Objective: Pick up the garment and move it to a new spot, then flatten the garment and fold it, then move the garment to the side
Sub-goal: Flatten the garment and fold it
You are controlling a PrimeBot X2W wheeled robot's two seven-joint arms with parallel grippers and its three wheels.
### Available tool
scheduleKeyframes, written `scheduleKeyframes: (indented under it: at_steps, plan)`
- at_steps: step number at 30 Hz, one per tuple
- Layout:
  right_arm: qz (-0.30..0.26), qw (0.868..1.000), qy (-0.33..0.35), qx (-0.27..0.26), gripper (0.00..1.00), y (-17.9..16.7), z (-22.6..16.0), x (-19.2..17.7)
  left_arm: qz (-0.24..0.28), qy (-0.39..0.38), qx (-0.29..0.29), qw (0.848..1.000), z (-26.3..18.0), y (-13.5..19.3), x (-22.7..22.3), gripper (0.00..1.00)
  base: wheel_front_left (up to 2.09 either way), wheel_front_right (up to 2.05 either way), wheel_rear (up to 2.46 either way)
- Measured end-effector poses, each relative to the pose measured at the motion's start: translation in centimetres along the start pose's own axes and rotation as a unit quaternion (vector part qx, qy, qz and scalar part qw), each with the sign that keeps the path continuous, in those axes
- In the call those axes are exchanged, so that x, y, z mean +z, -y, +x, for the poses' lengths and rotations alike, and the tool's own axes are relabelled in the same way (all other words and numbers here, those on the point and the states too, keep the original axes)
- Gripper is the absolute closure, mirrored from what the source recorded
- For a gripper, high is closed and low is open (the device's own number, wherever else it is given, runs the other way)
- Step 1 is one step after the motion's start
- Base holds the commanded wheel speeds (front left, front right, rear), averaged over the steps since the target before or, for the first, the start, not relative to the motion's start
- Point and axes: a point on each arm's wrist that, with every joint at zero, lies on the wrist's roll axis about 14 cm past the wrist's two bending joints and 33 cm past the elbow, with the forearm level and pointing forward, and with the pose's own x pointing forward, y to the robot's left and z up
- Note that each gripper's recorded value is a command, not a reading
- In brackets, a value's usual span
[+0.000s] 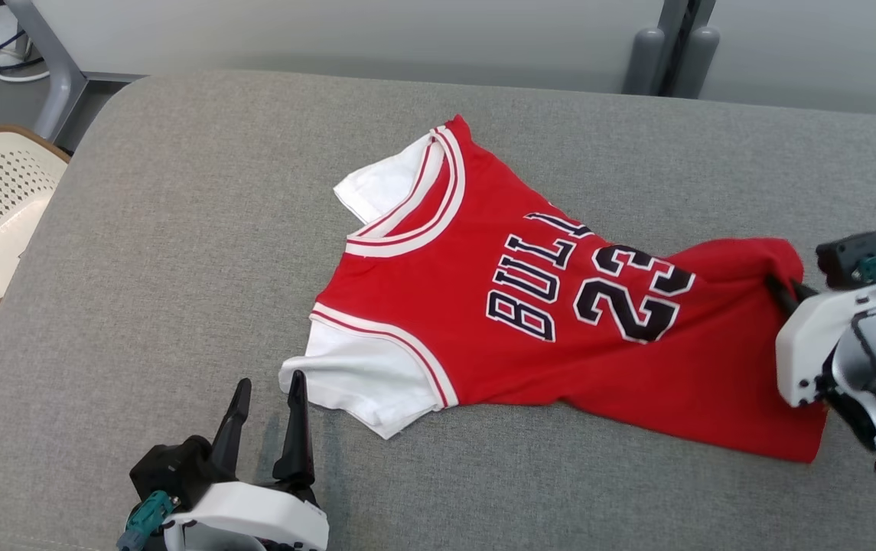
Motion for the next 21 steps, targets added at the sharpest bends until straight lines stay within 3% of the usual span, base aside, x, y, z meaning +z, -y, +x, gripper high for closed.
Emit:
scheduleKeyframes:
  at_steps: [8,20,21]
  plan:
    - [-0.020,0.999,0.008,-0.035,1.00,4.3,2.2,4.7,-0.001,-0.008,-0.004,1.000,0.8,0.4,-0.6,0.00,0.00,0.00,0.00]
    - [-0.067,0.997,0.008,-0.036,1.00,4.5,8.2,8.7,0.006,-0.013,0.011,1.000,1.7,-0.6,-0.7,0.00,0.00,0.00,0.00]
    - [-0.070,0.997,0.004,-0.030,0.85,3.9,9.1,8.5,0.006,-0.017,0.017,1.000,1.7,-1.0,-0.9,0.00,0.00,0.00,0.00]
